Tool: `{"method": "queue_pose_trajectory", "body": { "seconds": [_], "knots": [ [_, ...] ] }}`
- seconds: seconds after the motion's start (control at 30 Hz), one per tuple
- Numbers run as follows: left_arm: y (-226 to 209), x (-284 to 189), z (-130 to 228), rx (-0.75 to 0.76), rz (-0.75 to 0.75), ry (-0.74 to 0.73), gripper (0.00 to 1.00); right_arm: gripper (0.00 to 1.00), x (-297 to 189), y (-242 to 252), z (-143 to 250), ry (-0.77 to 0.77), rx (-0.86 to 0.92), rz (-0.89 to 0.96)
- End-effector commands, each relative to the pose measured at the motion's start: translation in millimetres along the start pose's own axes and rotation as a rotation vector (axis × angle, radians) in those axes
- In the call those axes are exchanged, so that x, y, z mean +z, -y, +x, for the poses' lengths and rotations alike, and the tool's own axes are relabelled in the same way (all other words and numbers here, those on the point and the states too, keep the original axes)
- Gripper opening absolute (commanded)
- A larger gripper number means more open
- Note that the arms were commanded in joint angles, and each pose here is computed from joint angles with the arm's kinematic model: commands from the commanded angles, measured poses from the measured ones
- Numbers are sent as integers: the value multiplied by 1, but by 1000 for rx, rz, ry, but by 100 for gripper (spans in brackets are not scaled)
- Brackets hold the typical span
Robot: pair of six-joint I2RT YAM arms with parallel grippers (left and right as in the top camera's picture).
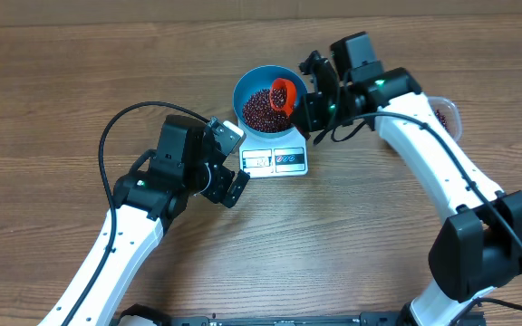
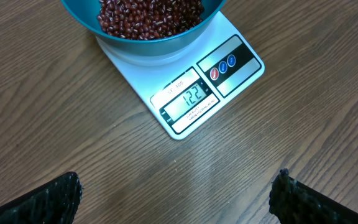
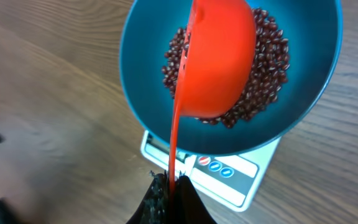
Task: Scoop item into bowl and weigh 150g on scale
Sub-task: 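Carry the filled scoop left over the blue bowl, then tilt the scoop and shake beans into the blue bowl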
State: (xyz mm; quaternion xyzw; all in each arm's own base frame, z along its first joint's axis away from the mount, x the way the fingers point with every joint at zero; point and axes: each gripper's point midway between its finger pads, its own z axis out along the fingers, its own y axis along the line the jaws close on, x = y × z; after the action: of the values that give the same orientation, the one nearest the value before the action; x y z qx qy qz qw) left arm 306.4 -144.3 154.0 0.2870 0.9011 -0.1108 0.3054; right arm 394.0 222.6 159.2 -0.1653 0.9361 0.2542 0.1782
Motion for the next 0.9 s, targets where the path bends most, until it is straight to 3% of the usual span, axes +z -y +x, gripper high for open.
{"method": "queue_pose_trajectory", "body": {
  "seconds": [0.0, 0.5, 0.87],
  "knots": [
    [-2, 2, 2, -16, -7, -9, 99, 4, -12, 7, -19, 76, -41, 151],
    [-2, 2, 2, -16, -7, -9, 100, 4, -7, -1, -31, 142, -230, 418],
    [-2, 2, 2, -16, -7, -9, 100, 4, -5, -6, -32, 148, -261, 433]
  ]
}}
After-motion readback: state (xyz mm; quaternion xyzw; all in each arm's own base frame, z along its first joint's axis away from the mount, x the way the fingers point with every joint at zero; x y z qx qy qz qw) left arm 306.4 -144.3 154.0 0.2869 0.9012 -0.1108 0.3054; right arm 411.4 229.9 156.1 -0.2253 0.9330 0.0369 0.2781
